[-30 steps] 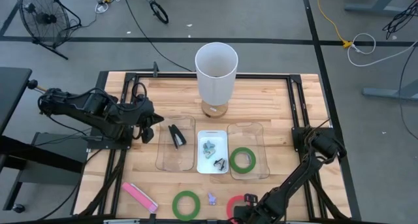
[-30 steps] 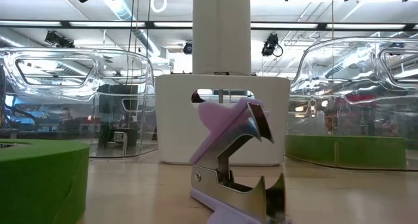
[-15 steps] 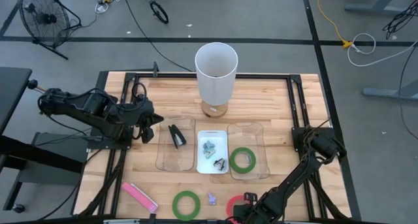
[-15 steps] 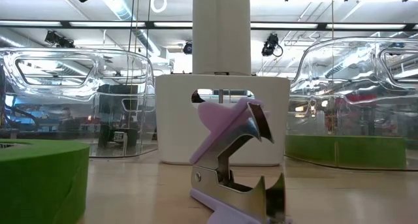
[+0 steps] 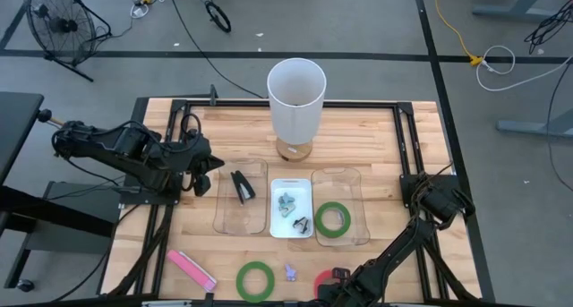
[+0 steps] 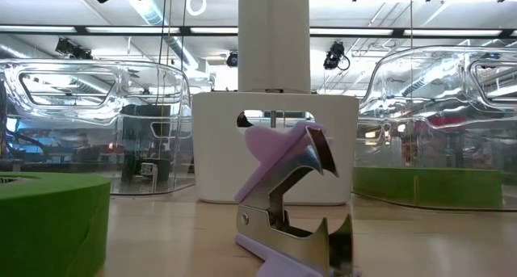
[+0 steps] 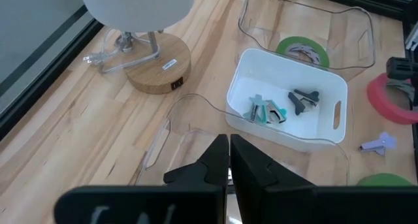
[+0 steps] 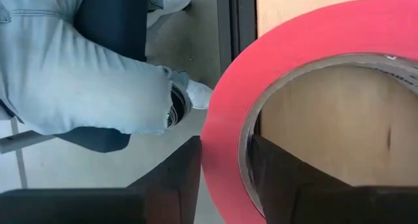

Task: Pick and place Stapler, Stapler remover, tape
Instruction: Put the pink tape into the right transparent bin

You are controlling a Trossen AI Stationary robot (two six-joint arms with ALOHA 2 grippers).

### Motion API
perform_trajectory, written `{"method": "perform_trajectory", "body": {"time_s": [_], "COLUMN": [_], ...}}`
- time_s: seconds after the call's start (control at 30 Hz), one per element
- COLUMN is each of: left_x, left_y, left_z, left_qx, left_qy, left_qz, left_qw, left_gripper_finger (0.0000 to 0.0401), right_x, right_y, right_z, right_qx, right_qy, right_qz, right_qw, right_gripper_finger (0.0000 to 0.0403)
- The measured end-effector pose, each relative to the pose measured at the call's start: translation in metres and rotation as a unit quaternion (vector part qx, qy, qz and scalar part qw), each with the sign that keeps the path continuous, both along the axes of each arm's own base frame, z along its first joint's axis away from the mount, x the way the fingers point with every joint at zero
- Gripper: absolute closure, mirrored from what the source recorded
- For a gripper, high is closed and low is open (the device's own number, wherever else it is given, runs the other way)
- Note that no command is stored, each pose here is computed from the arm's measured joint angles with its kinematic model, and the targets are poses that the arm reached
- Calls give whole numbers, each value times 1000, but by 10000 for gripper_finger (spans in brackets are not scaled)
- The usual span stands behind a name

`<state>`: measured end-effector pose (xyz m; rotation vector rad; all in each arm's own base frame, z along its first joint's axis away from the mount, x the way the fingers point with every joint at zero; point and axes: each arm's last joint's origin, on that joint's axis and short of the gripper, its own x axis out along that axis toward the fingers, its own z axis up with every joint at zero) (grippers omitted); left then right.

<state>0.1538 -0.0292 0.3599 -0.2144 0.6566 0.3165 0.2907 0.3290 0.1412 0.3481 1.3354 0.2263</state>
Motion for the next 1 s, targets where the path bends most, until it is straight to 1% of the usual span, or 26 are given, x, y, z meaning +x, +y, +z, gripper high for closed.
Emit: {"method": "perform_trajectory", "body": {"time_s": [0.2,0.27,0.37,0.47,0.67,0.73,0.83,0.87,1.0], "left_x": [0,0,0,0,0,0,-1,-1,-1], "left_y": [0,0,0,0,0,0,0,0,0], "left_z": [0,0,0,0,0,0,-1,-1,-1], "left_qx": [0,0,0,-1,-1,-1,-1,-1,0], "left_qy": [0,0,0,0,2,2,3,3,3], "left_qz": [0,0,0,1,1,1,2,2,2], "left_qw": [1000,1000,1000,1000,1000,1000,1000,1000,1000], "left_gripper_finger": [383,383,383,383,383,383,383,383,383], "right_x": [1,0,0,0,1,2,4,5,12], "right_y": [1,-1,-2,-3,-2,-1,0,0,4], "right_z": [-9,-11,-11,-11,-10,-4,9,15,54], "right_qx": [-10,-22,-30,-33,-24,-17,-41,-49,-51], "right_qy": [5,5,12,12,4,-2,-6,-11,-55], "right_qz": [6,-2,-9,-6,-4,0,7,9,12], "right_qw": [1000,1000,999,999,1000,1000,999,999,997], "right_gripper_finger": [272,274,297,344,346,346,346,346,346]}}
